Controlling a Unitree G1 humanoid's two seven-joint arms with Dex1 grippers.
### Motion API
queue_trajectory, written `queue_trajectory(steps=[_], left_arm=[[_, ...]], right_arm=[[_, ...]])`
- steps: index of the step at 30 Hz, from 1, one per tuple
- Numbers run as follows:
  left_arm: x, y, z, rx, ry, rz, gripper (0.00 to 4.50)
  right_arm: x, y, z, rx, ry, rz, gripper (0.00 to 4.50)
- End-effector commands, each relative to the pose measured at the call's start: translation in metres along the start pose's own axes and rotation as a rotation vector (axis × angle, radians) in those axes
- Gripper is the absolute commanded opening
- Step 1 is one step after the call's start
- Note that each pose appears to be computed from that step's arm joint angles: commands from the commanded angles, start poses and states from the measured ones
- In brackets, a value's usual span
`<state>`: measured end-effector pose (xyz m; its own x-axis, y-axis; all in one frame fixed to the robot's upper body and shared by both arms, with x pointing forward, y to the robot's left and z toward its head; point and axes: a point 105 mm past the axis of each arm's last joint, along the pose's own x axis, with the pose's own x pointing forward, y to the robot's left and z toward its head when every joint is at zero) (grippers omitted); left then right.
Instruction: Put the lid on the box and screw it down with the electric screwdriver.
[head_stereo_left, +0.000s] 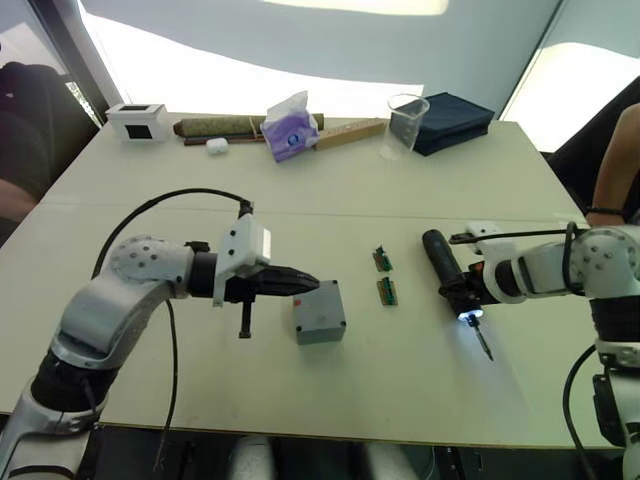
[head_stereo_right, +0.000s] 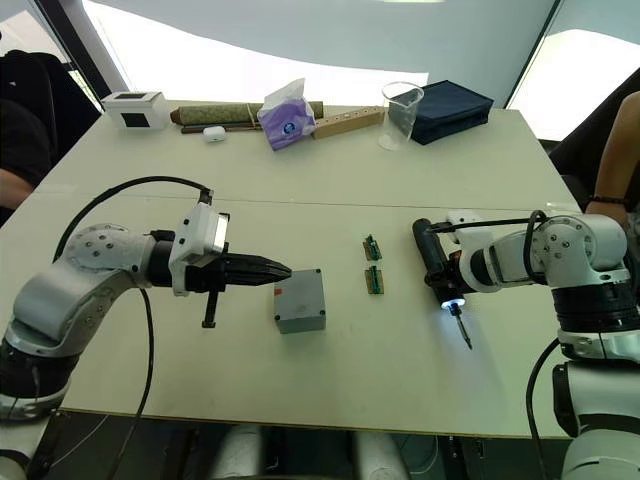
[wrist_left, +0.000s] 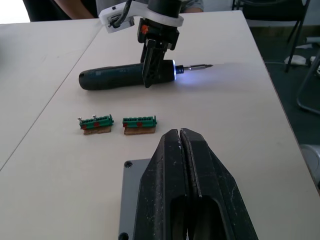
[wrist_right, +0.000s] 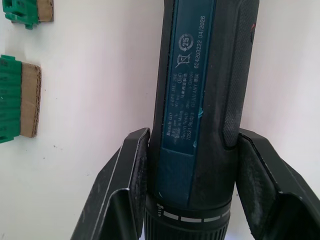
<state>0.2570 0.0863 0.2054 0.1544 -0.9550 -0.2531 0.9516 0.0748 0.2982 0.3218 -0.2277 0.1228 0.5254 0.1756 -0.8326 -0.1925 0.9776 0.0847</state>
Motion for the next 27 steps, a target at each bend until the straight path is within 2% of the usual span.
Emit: queue_trajectory(steps=[1, 4, 9, 14, 17, 18, 22, 26, 27], left_arm=[[-0.007, 0.0, 0.01, 0.032, 0.001, 0.031, 0.0], [-0.01, 0.001, 0.01, 0.023, 0.011, 0.045, 0.0], [-0.016, 0.004, 0.005, 0.011, 0.035, 0.079, 0.0], [-0.022, 0.011, -0.001, -0.005, 0.056, 0.133, 0.0], [-0.028, 0.013, -0.01, -0.01, 0.093, 0.168, 0.0], [-0.031, 0.015, -0.015, -0.01, 0.111, 0.182, 0.0], [-0.037, 0.011, -0.031, -0.039, 0.15, 0.192, 0.0], [-0.036, 0.01, -0.048, -0.068, 0.172, 0.228, 0.0], [-0.036, 0.008, -0.052, -0.077, 0.178, 0.228, 0.0]], right_arm=[[-0.017, 0.016, 0.02, -0.066, -0.096, 0.042, 3.51], [-0.034, 0.022, 0.031, -0.128, -0.162, 0.046, 4.45], [-0.06, 0.03, 0.048, -0.251, -0.262, 0.01, 4.45], [-0.081, 0.06, 0.069, -0.335, -0.438, 0.145, 4.45], [-0.098, 0.098, 0.074, -0.424, -0.586, 0.337, 3.76], [-0.1, 0.105, 0.072, -0.445, -0.612, 0.369, 3.4], [-0.087, 0.119, 0.056, -0.539, -0.646, 0.384, 1.98], [-0.072, 0.125, 0.043, -0.588, -0.662, 0.389, 0.2], [-0.068, 0.127, 0.039, -0.61, -0.669, 0.392, 0.04]])
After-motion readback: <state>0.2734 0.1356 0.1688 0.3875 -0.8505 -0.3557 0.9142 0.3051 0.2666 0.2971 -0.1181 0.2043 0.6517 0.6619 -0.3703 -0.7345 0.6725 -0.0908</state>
